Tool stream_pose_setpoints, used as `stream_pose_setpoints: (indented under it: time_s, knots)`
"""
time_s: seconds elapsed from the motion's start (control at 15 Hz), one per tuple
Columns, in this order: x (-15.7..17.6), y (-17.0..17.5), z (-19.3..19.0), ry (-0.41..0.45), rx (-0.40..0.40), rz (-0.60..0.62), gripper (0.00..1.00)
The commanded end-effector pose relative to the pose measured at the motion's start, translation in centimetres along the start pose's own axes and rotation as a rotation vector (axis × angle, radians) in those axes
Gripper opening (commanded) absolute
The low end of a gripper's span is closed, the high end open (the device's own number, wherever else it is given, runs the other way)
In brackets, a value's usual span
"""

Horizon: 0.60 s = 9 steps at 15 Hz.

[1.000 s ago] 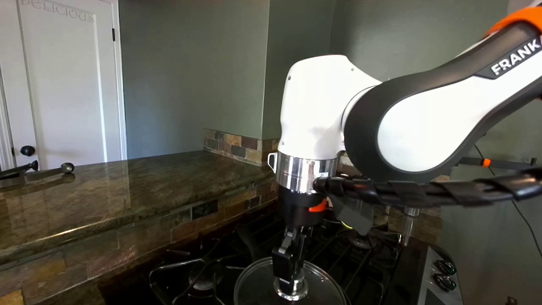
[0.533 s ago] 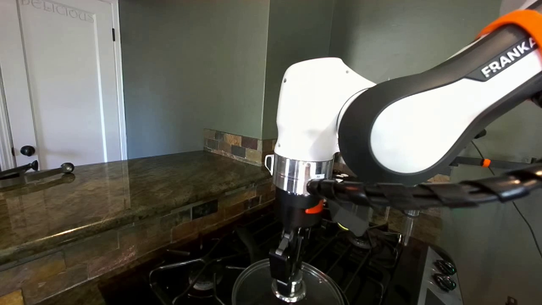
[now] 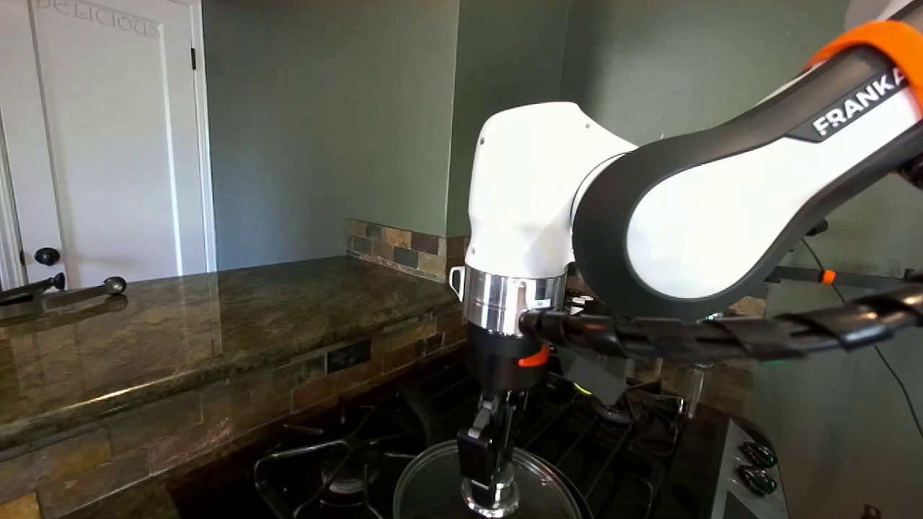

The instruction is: Slide the pan to the bottom left stove plate and put the glass lid on the pan

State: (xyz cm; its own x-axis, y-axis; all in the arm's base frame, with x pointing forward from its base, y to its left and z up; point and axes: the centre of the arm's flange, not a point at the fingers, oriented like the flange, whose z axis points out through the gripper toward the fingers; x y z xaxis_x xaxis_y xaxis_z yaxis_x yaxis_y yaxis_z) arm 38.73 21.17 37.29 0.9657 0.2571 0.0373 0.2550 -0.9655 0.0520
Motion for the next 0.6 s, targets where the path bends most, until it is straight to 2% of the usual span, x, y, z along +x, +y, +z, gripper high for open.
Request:
stream_pose_setpoints:
  time_s: [0.0,0.53]
  knots:
    - [0.34,-0.48,-0.57,-0.005,-0.01,0.001,0.23]
    - [-0.09,-0.74,-0.78,-0.012,-0.029,0.026,0.23]
